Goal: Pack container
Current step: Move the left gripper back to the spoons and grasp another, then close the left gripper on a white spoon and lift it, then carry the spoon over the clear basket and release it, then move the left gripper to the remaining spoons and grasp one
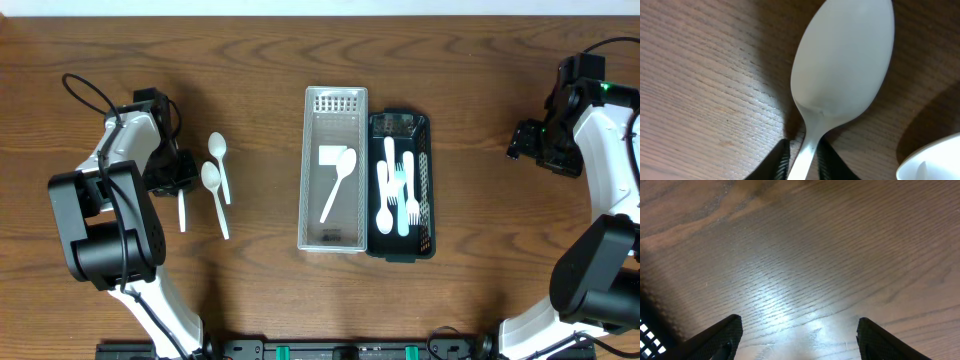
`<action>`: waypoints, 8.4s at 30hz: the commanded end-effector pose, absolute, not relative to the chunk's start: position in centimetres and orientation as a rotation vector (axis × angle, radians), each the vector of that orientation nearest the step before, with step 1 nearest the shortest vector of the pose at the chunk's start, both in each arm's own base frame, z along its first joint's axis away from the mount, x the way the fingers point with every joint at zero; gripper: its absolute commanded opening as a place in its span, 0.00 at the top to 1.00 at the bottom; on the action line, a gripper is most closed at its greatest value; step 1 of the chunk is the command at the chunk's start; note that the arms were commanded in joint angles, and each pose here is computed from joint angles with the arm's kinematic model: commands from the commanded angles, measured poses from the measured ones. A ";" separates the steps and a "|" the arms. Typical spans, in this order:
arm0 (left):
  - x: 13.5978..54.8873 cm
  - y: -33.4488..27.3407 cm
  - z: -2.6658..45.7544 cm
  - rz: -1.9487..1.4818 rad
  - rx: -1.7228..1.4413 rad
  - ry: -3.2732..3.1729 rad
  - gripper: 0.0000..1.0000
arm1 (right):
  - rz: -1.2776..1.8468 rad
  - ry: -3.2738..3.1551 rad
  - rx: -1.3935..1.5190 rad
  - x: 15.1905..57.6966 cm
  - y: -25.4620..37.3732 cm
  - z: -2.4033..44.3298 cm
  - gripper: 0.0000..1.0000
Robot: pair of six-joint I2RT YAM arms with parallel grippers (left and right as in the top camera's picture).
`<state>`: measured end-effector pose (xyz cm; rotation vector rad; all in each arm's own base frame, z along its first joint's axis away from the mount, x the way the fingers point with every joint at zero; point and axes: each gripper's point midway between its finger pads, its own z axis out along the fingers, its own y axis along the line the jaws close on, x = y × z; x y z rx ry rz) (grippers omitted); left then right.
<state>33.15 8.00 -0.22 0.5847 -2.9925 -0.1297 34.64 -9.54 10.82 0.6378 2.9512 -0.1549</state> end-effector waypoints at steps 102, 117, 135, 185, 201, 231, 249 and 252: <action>31.7 7.3 -2.9 -0.035 1.114 -2.792 0.72 | -0.123 2.958 0.620 34.8 -9.6 10.4 0.23; 32.8 7.5 0.0 -0.015 1.031 -2.906 0.94 | -0.123 2.958 0.620 34.8 -9.6 10.4 0.23; 33.6 -12.2 20.2 0.292 -0.019 -3.582 0.94 | -0.123 2.954 0.619 34.9 -9.6 10.4 0.23; 32.6 4.4 10.9 -0.018 0.797 -3.202 0.55 | -0.121 2.958 0.621 34.8 -9.5 10.4 0.23; 30.2 2.1 3.7 0.064 0.662 -3.190 0.53 | -0.121 2.972 0.621 34.5 -9.4 10.4 0.23; 30.5 0.7 -0.9 0.045 0.562 -3.122 0.53 | -0.121 2.973 0.620 34.5 -9.4 10.4 0.23; 30.4 1.9 -0.7 0.045 0.637 -3.109 0.54 | -0.123 2.974 0.620 34.4 -9.4 10.4 0.23; 30.4 2.2 -0.6 0.044 0.617 -3.112 0.54 | -0.123 2.974 0.620 34.4 -9.4 10.4 0.23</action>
